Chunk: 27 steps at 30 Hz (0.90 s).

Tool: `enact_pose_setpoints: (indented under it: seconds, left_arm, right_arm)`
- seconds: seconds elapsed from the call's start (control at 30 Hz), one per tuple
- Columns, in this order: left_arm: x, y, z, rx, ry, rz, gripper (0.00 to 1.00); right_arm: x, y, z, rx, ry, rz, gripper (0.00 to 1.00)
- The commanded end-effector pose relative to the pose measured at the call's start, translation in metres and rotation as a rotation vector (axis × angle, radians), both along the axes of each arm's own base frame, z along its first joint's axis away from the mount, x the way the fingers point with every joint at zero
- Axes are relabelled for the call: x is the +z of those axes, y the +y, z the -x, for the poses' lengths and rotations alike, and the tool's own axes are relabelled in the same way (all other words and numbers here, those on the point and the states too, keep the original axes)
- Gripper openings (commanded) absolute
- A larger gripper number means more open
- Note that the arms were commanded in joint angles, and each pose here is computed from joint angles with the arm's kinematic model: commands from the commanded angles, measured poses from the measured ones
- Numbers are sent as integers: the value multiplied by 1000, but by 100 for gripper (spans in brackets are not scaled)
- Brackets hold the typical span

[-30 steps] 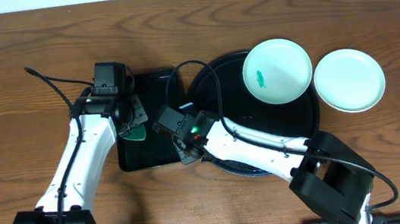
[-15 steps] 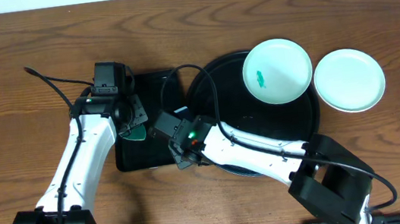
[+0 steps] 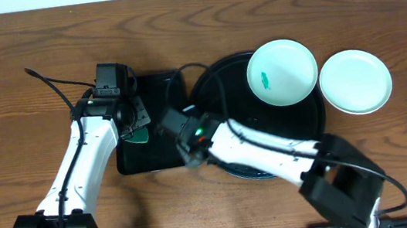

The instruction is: Clean dirty plates on tray and stack at the side

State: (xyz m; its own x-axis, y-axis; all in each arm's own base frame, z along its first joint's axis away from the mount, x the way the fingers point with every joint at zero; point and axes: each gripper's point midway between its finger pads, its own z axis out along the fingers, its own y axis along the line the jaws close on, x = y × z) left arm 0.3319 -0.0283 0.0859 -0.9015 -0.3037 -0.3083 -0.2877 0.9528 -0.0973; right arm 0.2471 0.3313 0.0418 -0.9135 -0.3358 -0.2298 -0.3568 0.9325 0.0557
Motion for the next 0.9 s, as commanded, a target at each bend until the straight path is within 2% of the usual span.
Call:
enact_pose_setpoints:
  seconds: [0.0,0.13,0.23,0.37,0.63,0.77,0.87]
  left_arm:
    - [0,1,1,-12,-2,-6,8]
    - [0,0,1,-12,-2,-6,8]
    - [0,1,1,-12,-2,-6,8]
    - [0,0,1,-12,-2,-6,8]
    - [0,0,1,-12,-2,-6,7]
    - [0,1,1,-12,-2,-6,8]
    - [0,0,1,-12,-2,-6,8]
  right_arm:
    - [65,-9,-46,-69,-113,-137,14]
    - [88,-16,-74,-129,-130,-257,16]
    - [96,-15,-97,-162,-172,-324,31]
    - [96,-2,-120,-168,-235,-386,41]
    - [48,24,-142,-168,-296,-358,41]
    - [16,23,-148,-181,-294,-309,35]
    - [3,24,-149,-182,-288,-298,35]
